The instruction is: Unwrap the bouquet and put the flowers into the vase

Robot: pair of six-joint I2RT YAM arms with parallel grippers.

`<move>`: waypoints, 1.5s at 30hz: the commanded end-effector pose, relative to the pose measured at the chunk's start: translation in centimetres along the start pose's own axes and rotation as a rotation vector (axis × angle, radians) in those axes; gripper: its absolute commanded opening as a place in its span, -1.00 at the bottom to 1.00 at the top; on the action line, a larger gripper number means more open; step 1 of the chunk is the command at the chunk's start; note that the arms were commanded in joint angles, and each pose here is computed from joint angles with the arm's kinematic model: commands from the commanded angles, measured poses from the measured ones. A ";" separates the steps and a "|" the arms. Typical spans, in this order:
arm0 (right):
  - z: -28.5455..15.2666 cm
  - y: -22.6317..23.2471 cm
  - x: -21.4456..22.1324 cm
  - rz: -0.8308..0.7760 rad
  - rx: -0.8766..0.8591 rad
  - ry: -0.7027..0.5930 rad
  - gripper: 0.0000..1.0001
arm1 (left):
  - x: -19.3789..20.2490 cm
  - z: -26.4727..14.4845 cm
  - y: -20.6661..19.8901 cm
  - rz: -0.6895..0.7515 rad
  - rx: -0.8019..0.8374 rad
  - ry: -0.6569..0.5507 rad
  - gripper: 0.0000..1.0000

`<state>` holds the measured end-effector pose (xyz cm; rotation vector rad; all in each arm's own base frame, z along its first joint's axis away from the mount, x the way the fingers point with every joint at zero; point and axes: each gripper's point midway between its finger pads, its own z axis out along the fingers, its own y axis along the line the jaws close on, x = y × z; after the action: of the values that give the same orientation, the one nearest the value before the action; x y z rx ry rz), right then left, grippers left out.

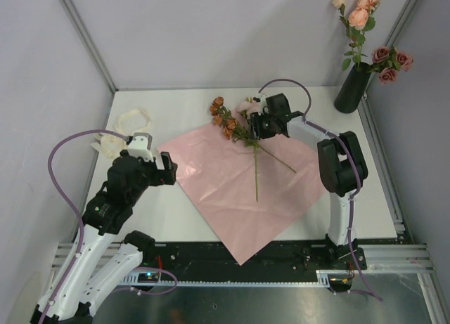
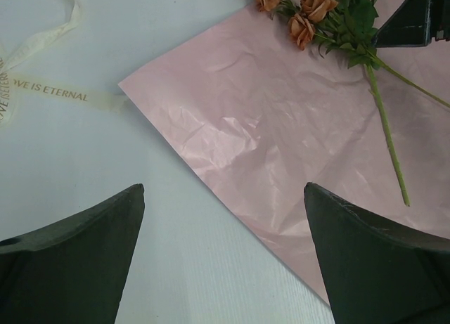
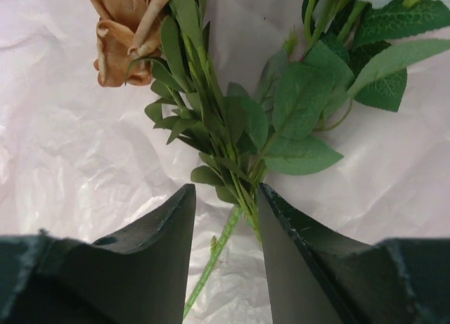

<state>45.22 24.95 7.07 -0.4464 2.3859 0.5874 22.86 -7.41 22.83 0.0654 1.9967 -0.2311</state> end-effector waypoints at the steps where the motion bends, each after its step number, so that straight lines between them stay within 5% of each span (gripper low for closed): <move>1: 0.3 0.2 -1.8 -0.030 -0.012 -0.021 -0.10 | -0.5 0.3 0.0 0.015 0.003 -0.020 0.99; 23: 3.3 0.8 -0.7 -0.067 -0.008 0.032 -0.22 | -0.4 0.3 0.1 0.014 0.000 -0.020 0.99; 33: 1.0 1.9 -2.7 -0.090 -0.008 -0.050 -0.96 | -0.2 0.5 0.0 0.015 0.001 -0.010 0.99; 45: -5.7 5.4 -7.7 -0.075 -0.106 -0.252 -1.00 | -0.2 0.4 0.0 0.015 0.000 -0.011 0.99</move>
<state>45.30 26.99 11.67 -0.5009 2.2627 0.6111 23.03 -7.47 22.37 0.0671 2.0111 -0.2261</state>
